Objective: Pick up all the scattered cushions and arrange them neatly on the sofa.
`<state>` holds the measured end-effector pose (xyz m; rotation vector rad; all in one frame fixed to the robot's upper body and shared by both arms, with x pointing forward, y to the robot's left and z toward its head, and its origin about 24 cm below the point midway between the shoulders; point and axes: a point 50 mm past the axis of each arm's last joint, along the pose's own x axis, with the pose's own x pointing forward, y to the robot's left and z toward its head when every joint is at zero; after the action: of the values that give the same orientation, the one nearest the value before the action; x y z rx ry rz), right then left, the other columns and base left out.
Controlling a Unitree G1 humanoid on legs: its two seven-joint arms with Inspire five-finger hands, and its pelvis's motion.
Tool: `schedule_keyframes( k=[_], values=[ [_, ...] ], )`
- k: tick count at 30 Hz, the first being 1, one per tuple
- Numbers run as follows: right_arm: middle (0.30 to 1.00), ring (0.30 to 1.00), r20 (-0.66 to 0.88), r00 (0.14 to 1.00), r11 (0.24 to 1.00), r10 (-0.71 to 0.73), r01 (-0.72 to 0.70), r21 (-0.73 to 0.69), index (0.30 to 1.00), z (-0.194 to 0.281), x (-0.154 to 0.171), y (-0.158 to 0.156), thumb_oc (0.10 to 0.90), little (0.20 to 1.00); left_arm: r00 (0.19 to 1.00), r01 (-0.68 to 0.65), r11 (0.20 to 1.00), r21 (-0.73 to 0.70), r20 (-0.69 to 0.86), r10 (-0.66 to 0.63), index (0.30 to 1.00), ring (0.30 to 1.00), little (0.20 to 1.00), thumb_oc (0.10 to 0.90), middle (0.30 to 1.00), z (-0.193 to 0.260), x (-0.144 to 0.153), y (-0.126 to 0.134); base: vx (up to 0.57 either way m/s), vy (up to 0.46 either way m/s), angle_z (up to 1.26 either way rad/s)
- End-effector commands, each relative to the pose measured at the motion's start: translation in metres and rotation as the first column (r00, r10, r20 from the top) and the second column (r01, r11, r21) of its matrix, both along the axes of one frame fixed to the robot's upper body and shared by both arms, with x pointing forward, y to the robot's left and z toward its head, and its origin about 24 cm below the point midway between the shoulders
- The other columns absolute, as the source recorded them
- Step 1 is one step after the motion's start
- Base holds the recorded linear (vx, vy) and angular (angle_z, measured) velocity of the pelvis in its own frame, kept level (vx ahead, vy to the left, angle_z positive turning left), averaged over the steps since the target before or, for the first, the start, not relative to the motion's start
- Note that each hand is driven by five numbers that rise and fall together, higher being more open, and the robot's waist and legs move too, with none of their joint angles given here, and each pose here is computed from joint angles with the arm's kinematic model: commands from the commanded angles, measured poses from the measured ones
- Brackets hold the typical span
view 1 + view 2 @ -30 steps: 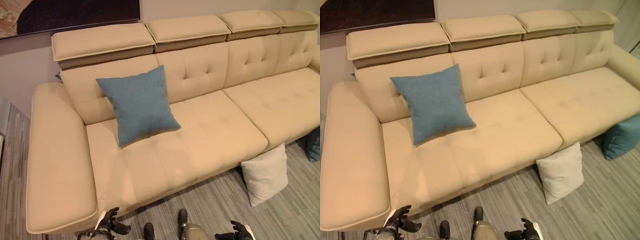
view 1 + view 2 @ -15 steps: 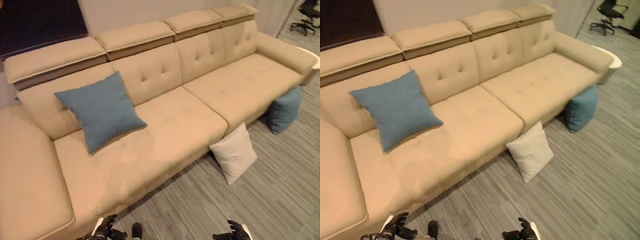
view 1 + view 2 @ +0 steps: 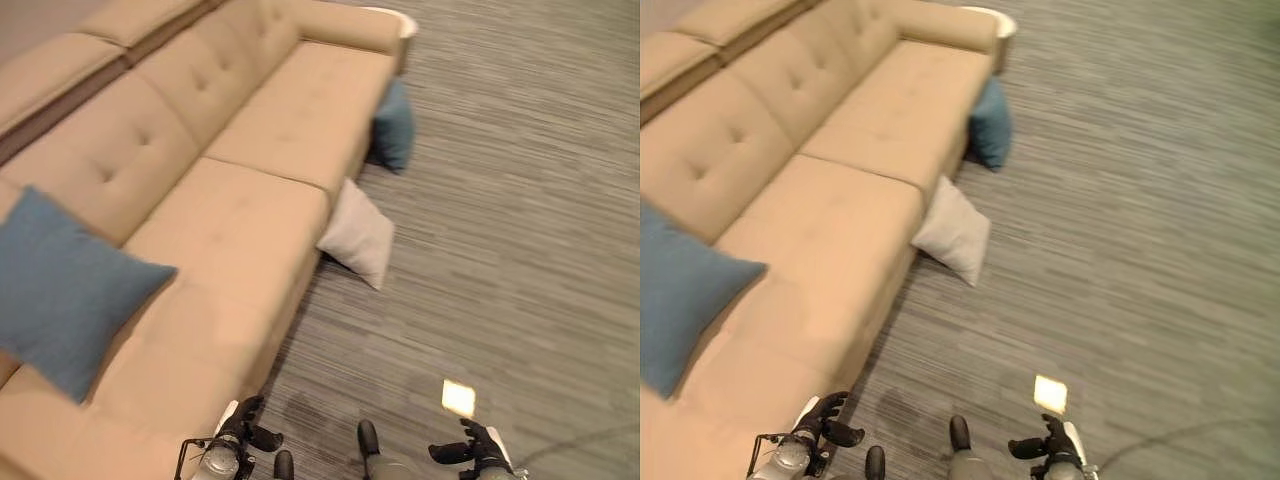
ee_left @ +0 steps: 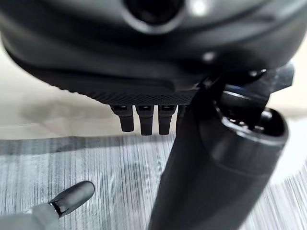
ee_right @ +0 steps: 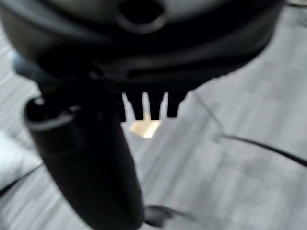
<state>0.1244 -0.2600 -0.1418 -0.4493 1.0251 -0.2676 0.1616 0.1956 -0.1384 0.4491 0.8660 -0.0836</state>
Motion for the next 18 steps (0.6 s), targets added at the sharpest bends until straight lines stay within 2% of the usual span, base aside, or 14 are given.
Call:
schedule_keyframes(
  k=[1,4,7,11,18],
  values=[
    [0.9,0.9,0.021,1.0,0.998,0.011,-0.01,-0.055,0.9,0.005,0.002,-0.01,0.8,0.9,0.999,-0.033,0.998,0.049,0.035,0.032,0.9,0.9,0.9,0.8,0.9,0.004,-0.001,0.019,-0.05,-0.061,-1.14],
    [0.9,0.9,-0.002,1.0,0.998,0.012,-0.012,-0.062,0.9,0.004,-0.001,-0.011,0.8,0.9,0.997,-0.073,0.996,0.05,0.025,0.072,0.9,0.9,0.9,0.8,0.9,0.003,-0.006,0.026,0.0,-0.095,-1.25],
    [0.9,0.9,-0.006,1.0,0.998,-0.006,0.005,-0.059,0.9,0.003,-0.005,-0.012,0.8,0.9,0.995,-0.098,0.994,0.052,0.014,0.098,0.9,0.9,0.9,0.8,0.9,0.002,-0.01,0.029,0.09,-0.162,-0.58],
    [0.9,0.9,0.006,1.0,0.998,-0.029,0.03,-0.06,0.9,0.004,-0.008,-0.016,0.8,0.9,0.992,-0.129,0.991,0.026,0.015,0.128,0.9,0.9,0.9,0.8,0.9,0.001,-0.012,0.026,0.17,-0.237,-0.41],
    [0.9,0.9,0.037,0.998,0.995,-0.056,0.059,-0.077,0.9,0.009,-0.007,-0.024,0.8,0.9,0.994,-0.093,0.995,-0.018,0.048,0.094,0.9,0.9,0.9,0.8,0.9,0.003,-0.002,0.009,0.09,-0.191,-0.1]
  ],
)
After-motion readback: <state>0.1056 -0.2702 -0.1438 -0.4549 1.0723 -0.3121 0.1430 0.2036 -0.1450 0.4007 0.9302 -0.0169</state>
